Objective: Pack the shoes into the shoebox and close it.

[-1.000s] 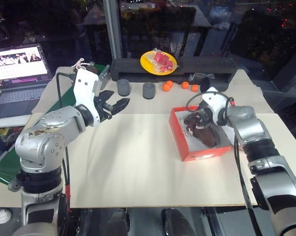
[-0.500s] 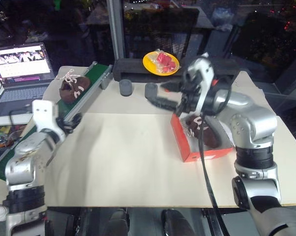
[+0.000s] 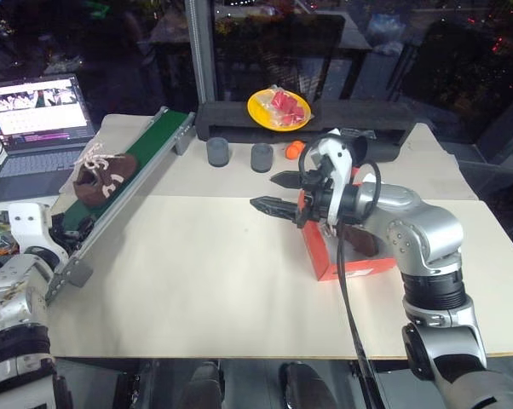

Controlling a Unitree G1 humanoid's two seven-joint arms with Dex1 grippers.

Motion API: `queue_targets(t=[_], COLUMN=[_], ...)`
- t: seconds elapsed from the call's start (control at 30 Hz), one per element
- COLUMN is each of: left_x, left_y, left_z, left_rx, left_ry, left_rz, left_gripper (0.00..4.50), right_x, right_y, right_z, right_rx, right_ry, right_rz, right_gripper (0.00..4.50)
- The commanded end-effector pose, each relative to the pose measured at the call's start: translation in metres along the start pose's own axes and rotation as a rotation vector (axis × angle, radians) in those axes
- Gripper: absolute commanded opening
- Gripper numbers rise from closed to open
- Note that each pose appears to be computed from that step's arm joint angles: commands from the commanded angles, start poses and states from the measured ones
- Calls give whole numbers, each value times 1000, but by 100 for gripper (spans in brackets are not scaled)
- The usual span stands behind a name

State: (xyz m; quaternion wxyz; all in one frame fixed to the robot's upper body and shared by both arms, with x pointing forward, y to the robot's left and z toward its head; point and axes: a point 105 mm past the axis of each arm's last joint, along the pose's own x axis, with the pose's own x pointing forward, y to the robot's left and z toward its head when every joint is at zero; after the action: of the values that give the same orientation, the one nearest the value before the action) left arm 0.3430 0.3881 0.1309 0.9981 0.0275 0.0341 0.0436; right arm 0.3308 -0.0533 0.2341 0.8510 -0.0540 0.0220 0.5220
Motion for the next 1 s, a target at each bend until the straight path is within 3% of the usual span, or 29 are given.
queue_targets(t=[0.03, 0.17, 0.4, 0.5, 0.57, 0.63, 0.77, 0.87, 1.0], left_x=[-1, -6, -4, -2, 2, 5, 16, 20, 16], left_y=[12, 19, 19, 5, -1, -11, -50, -113, -171], left_z=[6, 4, -6, 1, 4, 9, 38, 77, 109], left_rx=[16, -16, 18, -3, 8, 13, 11, 2, -21], left_ry=[-9, -19, 24, -15, -20, -28, -93, -195, -270], left_rz=[14, 17, -7, -92, -112, -147, -278, -466, -597], left_gripper=[342, 447, 447, 380, 300, 271, 259, 259, 259], right_x=[-5, -8, -13, -16, -16, -17, -17, -17, -18], right_y=[5, 2, -6, -9, -9, -10, -10, -12, -23], right_z=[9, 7, 9, 10, 11, 12, 14, 20, 27], right_rx=[-29, -29, -46, -54, -56, -57, -55, 14, 268], right_ry=[-27, -22, -16, -14, -16, -20, -30, -80, -178], right_rz=[7, -18, -53, -70, -75, -82, -88, -90, -114], right_gripper=[446, 450, 450, 450, 450, 450, 450, 450, 450])
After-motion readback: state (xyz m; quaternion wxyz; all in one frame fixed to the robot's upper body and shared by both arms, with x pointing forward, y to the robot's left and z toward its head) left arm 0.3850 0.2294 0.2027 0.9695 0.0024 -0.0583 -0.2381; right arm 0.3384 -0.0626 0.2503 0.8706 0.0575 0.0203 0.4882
